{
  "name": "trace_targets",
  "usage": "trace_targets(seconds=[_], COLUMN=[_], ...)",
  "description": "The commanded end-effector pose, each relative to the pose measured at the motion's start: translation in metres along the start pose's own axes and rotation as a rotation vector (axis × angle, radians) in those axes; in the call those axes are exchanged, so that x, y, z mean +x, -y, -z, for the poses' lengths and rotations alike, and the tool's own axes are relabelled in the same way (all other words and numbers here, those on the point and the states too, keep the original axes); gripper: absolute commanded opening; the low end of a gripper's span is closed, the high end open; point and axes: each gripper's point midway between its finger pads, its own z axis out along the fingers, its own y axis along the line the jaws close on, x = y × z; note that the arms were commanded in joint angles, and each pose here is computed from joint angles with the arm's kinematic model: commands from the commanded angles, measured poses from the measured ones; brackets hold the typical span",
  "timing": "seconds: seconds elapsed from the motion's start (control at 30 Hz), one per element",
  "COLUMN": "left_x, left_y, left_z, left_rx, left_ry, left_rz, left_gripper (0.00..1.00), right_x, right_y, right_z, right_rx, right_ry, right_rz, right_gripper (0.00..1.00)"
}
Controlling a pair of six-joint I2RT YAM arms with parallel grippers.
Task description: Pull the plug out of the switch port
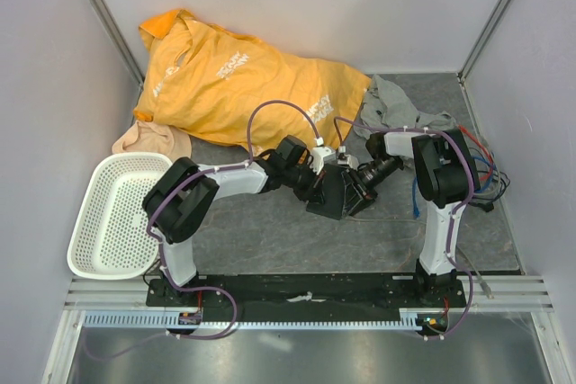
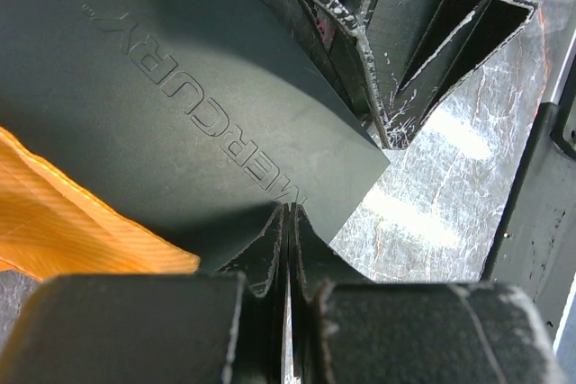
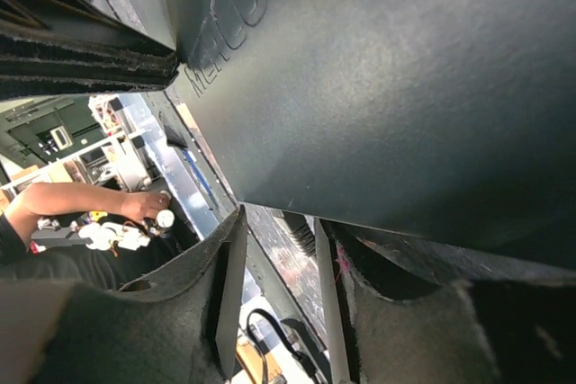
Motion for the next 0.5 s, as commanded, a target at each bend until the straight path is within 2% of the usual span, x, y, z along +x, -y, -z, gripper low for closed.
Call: trace_targets(seconds=[0.0, 0.17, 0.27, 0.33, 0.47], left_x=[0.0176, 0.0188, 0.0184, 0.0196, 0.0214], left_y=[-0.0068, -0.0081, -0.0083, -0.0084, -0.0086], left_z=[-0.0087, -0.0091, -0.0092, -0.0088, -0.0076], left_rx=[-0.023, -0.028, -0.031, -0.032, -0.036], left_ry=[-0.053, -0.054, -0.052, -0.052, -0.053], left_rz=[0.001, -0.002, -0.006, -0.008, -0.012], left_gripper=[0.02, 0.02, 0.02, 0.01, 0.02], right_x=[0.0009, -0.0028, -0.0058, -0.007, -0.0078], right_y=[0.0393, 0.0408, 0.0433, 0.0441, 0.0416], right_z=[-0.0008, 0.0, -0.0006, -0.0011, -0.0005], right_rx=[0.153, 0.182, 0.201, 0.206, 0.224], right_ry=[-0.034, -0.007, 0.008, 0.017, 0.038], right_rz=[0.059, 0.046, 0.039, 0.033, 0.028], right_gripper=[0.44, 0.4, 0.3, 0.26, 0.26])
